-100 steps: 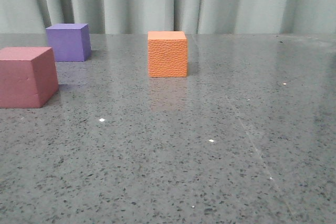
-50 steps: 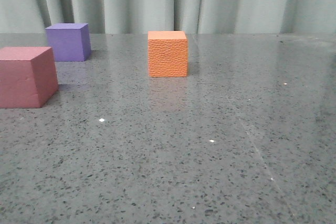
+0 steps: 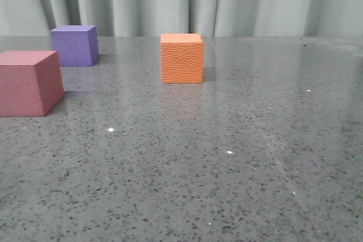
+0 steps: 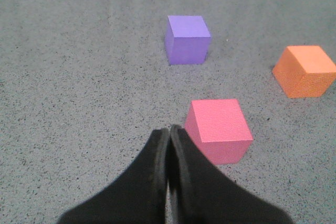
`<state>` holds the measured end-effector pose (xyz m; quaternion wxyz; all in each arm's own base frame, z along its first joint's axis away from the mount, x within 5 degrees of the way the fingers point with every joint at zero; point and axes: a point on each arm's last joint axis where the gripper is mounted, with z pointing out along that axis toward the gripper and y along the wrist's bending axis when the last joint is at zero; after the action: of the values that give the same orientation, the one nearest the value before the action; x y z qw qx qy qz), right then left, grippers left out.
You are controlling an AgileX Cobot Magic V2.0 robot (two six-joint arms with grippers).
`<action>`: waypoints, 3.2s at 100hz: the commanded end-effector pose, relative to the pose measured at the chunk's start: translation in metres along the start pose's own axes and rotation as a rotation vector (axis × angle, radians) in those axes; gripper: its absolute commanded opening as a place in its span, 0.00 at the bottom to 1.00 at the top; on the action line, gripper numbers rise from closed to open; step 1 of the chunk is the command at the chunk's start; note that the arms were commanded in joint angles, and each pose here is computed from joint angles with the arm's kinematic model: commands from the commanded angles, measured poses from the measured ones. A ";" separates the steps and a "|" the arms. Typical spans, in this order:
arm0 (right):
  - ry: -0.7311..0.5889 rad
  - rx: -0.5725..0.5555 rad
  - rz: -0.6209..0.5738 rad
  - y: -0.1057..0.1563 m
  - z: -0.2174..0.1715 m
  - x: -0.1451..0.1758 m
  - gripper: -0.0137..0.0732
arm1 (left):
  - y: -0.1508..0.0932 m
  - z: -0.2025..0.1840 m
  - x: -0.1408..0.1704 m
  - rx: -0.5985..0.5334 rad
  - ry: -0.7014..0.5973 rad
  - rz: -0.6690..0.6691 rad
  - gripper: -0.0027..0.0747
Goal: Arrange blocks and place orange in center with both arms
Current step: 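Move the left gripper over the orange cube and grasp it, then carry the orange cube with the left gripper toward the purple cube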
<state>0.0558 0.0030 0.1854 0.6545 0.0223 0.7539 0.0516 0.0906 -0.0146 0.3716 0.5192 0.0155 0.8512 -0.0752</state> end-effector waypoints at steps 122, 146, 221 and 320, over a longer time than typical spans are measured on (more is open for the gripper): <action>-0.127 -0.006 -0.008 0.001 -0.004 -0.014 0.08 | -0.019 0.023 -0.053 0.155 -0.035 -0.021 0.85; -0.127 -0.006 -0.008 0.001 -0.004 -0.014 0.08 | -0.040 0.042 -0.061 0.329 -0.047 -0.099 0.85; -0.127 -0.006 -0.008 0.001 -0.004 -0.014 0.08 | -0.214 0.204 -0.096 0.277 0.119 0.045 0.83; -0.127 -0.006 -0.008 0.001 -0.004 -0.014 0.08 | -0.243 0.295 -0.040 0.075 0.296 0.055 0.78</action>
<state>0.0559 0.0030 0.1855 0.6552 0.0229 0.7533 0.0522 0.3465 -0.2958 0.2682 0.3500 0.0761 0.9319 -0.0566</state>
